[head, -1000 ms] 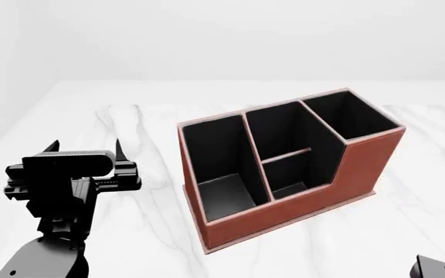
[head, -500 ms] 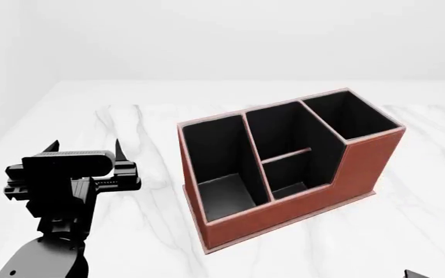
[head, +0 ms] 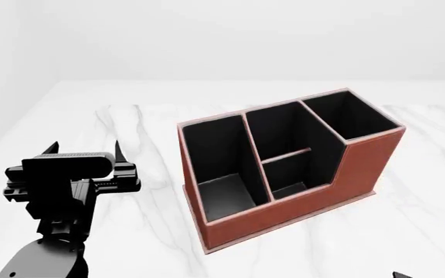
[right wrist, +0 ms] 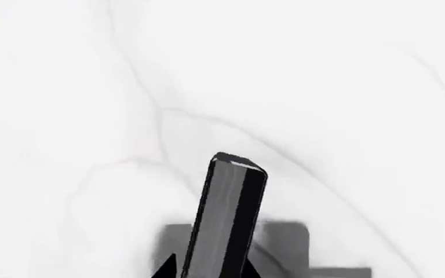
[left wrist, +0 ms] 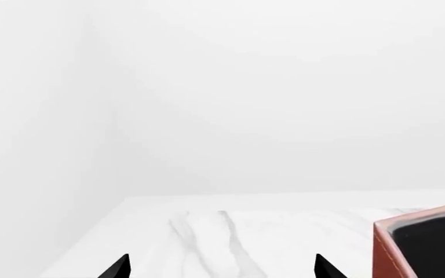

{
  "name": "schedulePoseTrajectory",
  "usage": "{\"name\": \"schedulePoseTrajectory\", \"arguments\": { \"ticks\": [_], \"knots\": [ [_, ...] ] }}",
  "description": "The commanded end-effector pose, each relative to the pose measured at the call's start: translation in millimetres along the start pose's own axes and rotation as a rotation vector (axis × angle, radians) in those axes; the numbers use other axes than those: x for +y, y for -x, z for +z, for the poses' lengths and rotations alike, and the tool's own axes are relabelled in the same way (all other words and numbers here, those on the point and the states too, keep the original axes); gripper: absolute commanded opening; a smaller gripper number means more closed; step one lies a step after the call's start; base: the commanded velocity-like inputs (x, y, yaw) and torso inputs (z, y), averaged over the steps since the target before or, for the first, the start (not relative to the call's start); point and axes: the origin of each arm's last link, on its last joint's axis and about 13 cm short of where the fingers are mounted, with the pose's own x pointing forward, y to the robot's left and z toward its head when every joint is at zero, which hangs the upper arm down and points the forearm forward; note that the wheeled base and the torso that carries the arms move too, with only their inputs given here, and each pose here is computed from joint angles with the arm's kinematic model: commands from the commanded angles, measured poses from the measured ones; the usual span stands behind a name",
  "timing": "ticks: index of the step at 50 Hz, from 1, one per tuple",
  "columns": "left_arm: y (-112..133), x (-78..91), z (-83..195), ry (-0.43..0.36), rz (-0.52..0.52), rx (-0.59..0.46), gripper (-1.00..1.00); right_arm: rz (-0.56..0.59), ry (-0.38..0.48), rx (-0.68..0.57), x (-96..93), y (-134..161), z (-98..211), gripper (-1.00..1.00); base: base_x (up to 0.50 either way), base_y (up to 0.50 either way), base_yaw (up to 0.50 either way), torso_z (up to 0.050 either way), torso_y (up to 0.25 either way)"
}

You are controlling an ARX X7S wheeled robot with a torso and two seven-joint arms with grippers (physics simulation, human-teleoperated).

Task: Pick up the book and place it in the left compartment of the caddy.

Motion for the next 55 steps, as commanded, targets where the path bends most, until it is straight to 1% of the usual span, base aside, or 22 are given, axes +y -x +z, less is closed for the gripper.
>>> {"name": "schedulePoseTrajectory", "arguments": {
  "ticks": [1,4,5,7,8,9,10,12,13,14,16,17,18,19,20,21,22,25,35,39,48,55],
  "knots": [
    [0,0.0,0,-0.002,0.001,0.000,1.00,-0.008,0.083,-0.110,1.9,4,10,-1.00,0.00,0.00,0.00,0.000,0.000],
    [0,-0.4,0,-0.002,0.000,-0.001,1.00,-0.083,0.277,-0.259,0.3,10,30,-1.00,0.00,0.00,0.00,0.000,0.000],
    [0,-0.6,0,-0.001,-0.001,-0.001,1.00,-0.111,0.302,-0.345,0.3,13,37,-1.00,0.00,0.00,0.00,0.000,0.000],
    [0,-0.7,0,-0.002,-0.002,-0.001,1.00,-0.063,0.460,-0.312,0.7,19,42,-1.00,0.00,0.00,0.00,0.000,0.000],
    [0,-0.5,0,-0.003,-0.001,-0.001,1.00,-0.056,0.529,-0.374,2.7,23,49,-1.00,0.00,0.00,0.00,0.000,0.000],
    [0,-0.4,0,-0.002,0.000,-0.001,1.00,-0.052,0.566,-0.361,3.4,24,49,-1.00,0.00,0.00,0.00,0.000,0.000],
    [0,-0.2,1,-0.002,0.001,-0.001,1.00,-0.088,0.531,-0.417,4.5,25,54,-1.00,0.00,0.00,0.00,0.000,0.000],
    [0,-0.3,1,-0.002,0.000,-0.001,1.00,-0.075,0.594,-0.443,7.9,30,60,-1.00,0.00,0.00,0.00,0.000,0.000],
    [0,-0.5,1,-0.002,0.000,-0.001,1.00,-0.069,0.578,-0.443,9.1,33,66,-1.00,0.00,0.00,0.00,0.000,0.000],
    [0,-0.7,1,-0.002,-0.001,-0.001,1.00,-0.035,0.605,-0.434,9.8,35,67,-1.00,0.00,0.00,0.00,0.000,0.000],
    [0,-0.8,0,-0.002,-0.002,-0.001,1.00,-0.059,0.584,-0.449,10.5,39,76,-1.00,0.00,0.00,0.00,0.000,0.000],
    [0,-0.4,0,-0.002,-0.001,0.000,1.00,-0.028,0.638,-0.457,11.9,45,79,-1.00,0.00,0.00,0.00,0.000,0.000],
    [0,-0.1,1,-0.002,0.000,0.000,1.00,-0.031,0.618,-0.446,12.6,47,82,-1.00,0.00,0.00,0.00,0.000,0.000],
    [1,0.2,1,-0.002,0.001,0.000,1.00,0.028,0.622,-0.371,13.5,51,81,-1.00,0.00,0.00,0.00,0.000,0.000],
    [1,0.5,1,-0.001,0.002,0.000,1.00,0.075,0.660,-0.364,15.1,57,81,-1.00,0.00,0.00,0.00,0.000,0.000],
    [1,0.5,2,-0.001,0.003,0.000,1.00,0.072,0.636,-0.368,16.2,59,83,-1.00,0.00,0.00,0.00,0.000,0.000],
    [1,0.2,2,-0.001,0.003,-0.001,1.00,0.128,0.694,-0.346,18.7,67,85,-1.00,0.00,0.00,0.00,0.000,0.000],
    [0,-1.0,1,-0.003,0.001,0.000,1.00,0.163,0.689,-0.354,23.4,76,92,-1.00,0.00,0.00,0.00,0.000,0.003],
    [-2,-2.1,0,-0.011,0.004,0.007,1.00,0.283,0.748,-0.407,49.1,103,110,-1.00,0.00,0.00,0.00,0.000,0.001],
    [-3,-1.7,1,-0.012,0.007,0.007,1.00,0.355,0.807,-0.423,60.9,119,116,-1.00,0.00,0.00,0.00,0.000,0.000],
    [-4,-2.2,0,-0.011,0.008,0.009,1.00,0.444,0.832,-0.500,88.1,142,137,-1.00,0.00,0.00,0.00,0.000,0.001],
    [-5,-1.9,0,-0.014,0.010,0.013,1.00,0.444,0.825,-0.524,114.6,150,162,-1.00,0.00,0.00,0.00,0.000,0.001]
  ]
}}
